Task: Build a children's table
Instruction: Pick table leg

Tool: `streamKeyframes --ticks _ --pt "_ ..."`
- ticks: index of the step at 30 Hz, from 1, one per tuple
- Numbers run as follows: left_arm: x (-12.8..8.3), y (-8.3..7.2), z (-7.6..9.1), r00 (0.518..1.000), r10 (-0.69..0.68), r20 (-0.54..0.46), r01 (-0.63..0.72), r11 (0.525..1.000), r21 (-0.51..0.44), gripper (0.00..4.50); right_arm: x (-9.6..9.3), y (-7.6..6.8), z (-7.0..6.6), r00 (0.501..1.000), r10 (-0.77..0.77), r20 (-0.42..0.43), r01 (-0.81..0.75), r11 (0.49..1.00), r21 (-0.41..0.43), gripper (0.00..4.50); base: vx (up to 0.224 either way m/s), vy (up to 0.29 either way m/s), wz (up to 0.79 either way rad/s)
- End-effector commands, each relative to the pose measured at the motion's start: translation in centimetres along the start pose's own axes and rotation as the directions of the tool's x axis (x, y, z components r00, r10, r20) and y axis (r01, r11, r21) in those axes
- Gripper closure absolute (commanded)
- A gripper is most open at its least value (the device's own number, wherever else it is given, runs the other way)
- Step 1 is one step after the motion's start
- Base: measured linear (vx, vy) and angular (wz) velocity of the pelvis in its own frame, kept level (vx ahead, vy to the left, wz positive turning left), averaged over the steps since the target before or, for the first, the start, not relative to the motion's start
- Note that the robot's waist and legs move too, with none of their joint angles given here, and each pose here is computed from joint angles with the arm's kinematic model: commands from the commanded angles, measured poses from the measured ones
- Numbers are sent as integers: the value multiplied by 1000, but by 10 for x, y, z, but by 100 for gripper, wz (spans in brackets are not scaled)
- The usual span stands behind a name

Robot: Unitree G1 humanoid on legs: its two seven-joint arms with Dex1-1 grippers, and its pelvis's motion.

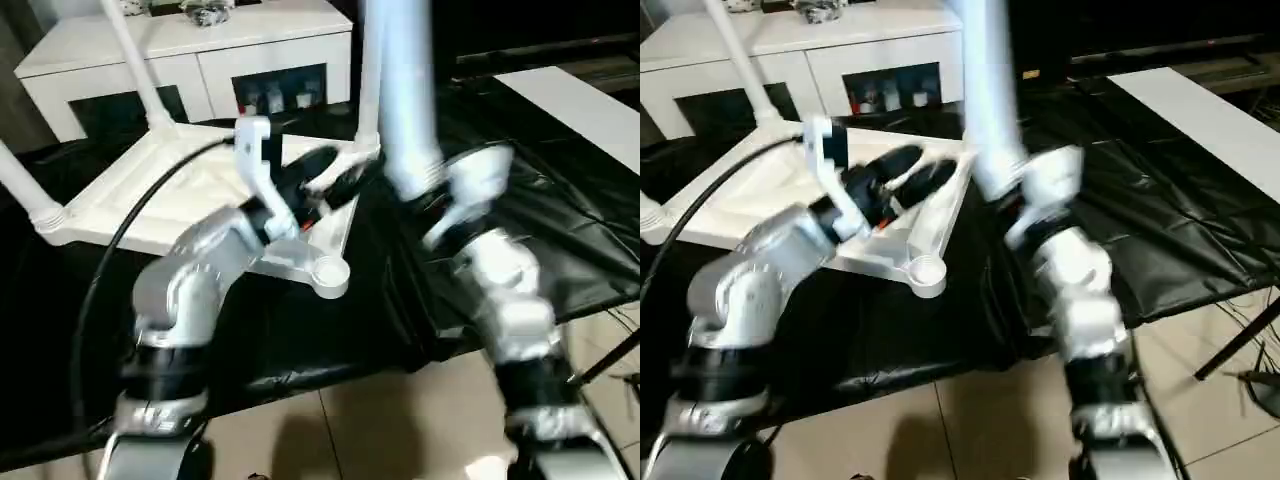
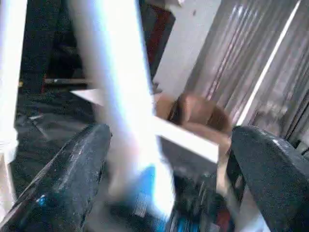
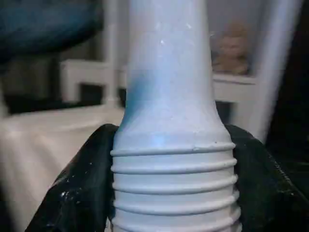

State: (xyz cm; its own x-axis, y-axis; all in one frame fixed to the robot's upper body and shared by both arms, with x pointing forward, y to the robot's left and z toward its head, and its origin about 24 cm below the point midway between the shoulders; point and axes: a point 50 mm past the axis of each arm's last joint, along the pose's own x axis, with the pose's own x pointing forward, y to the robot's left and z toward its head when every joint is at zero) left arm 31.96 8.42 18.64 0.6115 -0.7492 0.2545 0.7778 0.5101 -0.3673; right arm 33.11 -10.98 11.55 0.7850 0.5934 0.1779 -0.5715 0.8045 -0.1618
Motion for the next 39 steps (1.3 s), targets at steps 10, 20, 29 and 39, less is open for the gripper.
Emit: streamKeyframes --ticks 10,20,29,39 --pt "-6 28 6 973 231 19 -226 963 -145 0 0 17 13 993 97 70 -89 990 -113 175 0 0 0" --pt "-6 30 8 967 254 28 -243 948 -205 37 0 22 9 992 119 46 -112 986 -127 175 0 0 0" --pt "-6 27 7 972 235 27 -222 944 -245 105 0 25 8 990 136 38 -130 982 -134 175 0 0 0" --pt "-8 29 9 967 250 37 -233 939 -254 184 2 27 8 990 140 33 -134 981 -143 175 0 0 0"
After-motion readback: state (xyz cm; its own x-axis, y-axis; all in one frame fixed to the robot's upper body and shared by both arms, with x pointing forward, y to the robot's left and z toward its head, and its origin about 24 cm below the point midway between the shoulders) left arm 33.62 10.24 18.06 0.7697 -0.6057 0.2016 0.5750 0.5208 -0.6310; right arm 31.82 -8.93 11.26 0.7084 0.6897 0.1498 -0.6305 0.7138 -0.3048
